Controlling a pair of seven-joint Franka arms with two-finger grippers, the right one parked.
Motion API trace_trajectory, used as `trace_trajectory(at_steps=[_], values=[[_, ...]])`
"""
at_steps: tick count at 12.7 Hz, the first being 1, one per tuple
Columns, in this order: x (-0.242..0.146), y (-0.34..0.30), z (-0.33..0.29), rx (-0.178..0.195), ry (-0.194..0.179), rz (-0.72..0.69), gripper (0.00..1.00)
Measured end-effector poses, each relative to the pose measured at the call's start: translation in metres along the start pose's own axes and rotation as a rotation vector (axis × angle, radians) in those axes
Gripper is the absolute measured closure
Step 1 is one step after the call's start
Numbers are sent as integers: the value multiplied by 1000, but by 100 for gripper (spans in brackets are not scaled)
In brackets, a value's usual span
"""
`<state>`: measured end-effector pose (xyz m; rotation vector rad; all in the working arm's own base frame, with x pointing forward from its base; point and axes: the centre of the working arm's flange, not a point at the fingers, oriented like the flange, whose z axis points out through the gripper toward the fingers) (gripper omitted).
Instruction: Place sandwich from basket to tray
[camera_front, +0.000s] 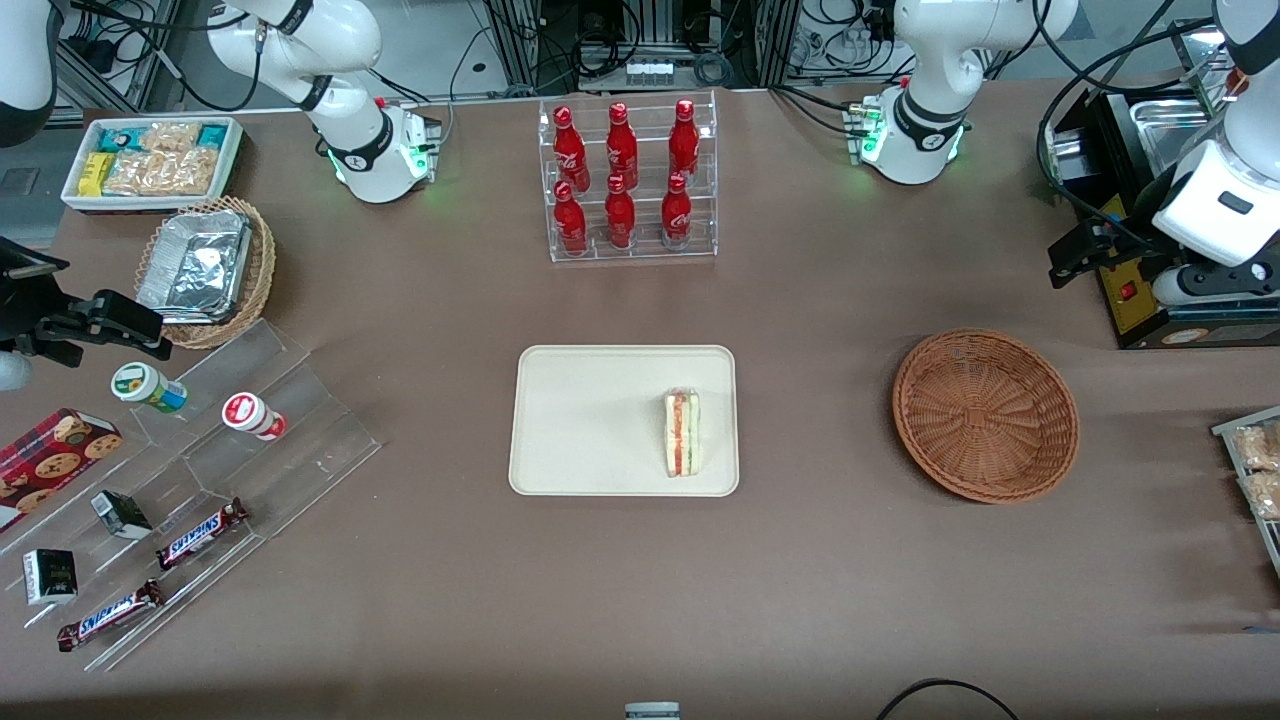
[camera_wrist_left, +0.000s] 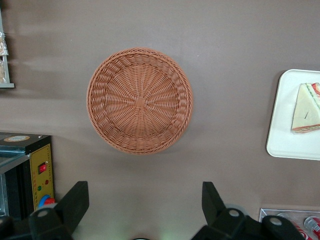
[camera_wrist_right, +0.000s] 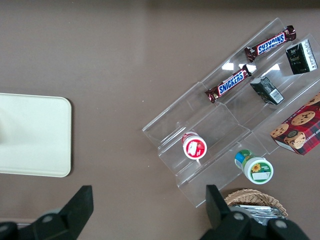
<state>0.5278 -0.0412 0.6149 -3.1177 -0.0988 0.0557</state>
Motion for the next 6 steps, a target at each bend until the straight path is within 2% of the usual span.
trace_trajectory(at_steps=[6], values=[[-5,14,-8,-1,11,27,0]])
